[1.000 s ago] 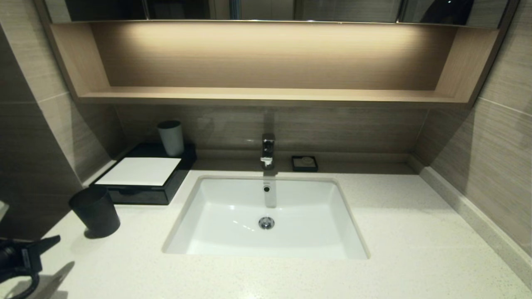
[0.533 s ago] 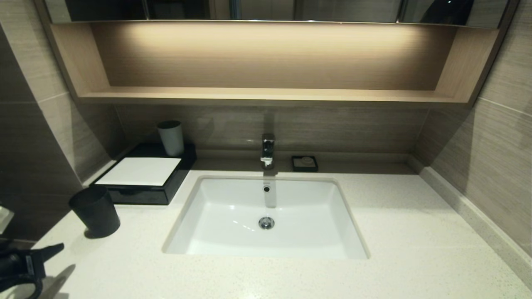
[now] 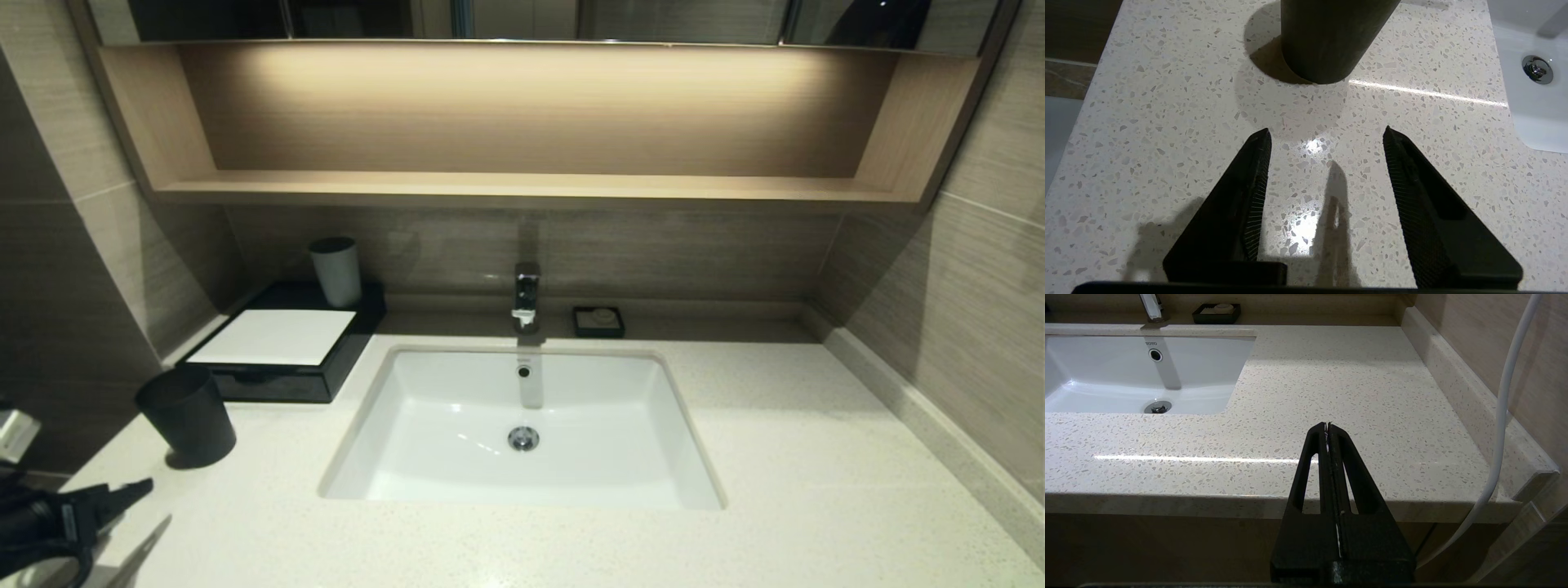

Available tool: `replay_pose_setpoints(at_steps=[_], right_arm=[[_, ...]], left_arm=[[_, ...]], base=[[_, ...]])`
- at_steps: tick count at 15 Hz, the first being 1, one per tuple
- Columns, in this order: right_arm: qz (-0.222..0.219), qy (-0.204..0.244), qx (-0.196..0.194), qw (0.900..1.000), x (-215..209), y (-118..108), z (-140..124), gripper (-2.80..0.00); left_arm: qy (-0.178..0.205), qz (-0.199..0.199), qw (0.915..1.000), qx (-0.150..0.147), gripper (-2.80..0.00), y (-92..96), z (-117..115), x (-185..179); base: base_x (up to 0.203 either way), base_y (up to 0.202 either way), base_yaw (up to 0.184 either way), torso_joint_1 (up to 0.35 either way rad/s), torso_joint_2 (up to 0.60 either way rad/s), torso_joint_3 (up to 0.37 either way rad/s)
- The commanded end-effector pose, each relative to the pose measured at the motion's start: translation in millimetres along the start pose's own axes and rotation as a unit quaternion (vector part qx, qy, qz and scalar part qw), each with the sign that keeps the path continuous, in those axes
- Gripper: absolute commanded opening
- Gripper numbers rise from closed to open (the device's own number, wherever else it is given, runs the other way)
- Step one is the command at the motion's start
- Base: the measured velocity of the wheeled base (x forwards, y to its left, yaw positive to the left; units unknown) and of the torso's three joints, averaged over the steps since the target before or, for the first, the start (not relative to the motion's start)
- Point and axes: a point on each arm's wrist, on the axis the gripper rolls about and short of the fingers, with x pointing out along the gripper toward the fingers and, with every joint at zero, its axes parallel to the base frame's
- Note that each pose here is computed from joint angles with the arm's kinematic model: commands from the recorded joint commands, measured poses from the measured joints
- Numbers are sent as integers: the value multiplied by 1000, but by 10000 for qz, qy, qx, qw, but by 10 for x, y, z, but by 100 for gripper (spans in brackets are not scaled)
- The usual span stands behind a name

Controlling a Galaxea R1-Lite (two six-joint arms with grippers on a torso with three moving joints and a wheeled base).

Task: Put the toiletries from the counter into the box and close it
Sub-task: Pick up the cup

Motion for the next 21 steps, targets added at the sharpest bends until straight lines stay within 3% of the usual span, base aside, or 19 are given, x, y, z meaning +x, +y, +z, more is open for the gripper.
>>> replay_pose_setpoints(at_steps=[1,7,14,21], right_arm=[[2,6,-2,10000,1,0,-4,-280],[2,6,-2,10000,1,0,-4,-280],[2,6,-2,10000,1,0,-4,-280],[2,6,-2,10000,1,0,-4,-280]], left_arm=[[71,-98,9999,-5,0,-9,-25,51],[3,-314,9993,206,0,-43,8,249],[-236,-121,9994,231,0,70,61,498],[-244,-349,9988,234,0,-29,115,623]], base=[[0,0,0,0,0,0],[0,0,0,0,0,0],[0,0,0,0,0,0],[0,0,0,0,0,0]])
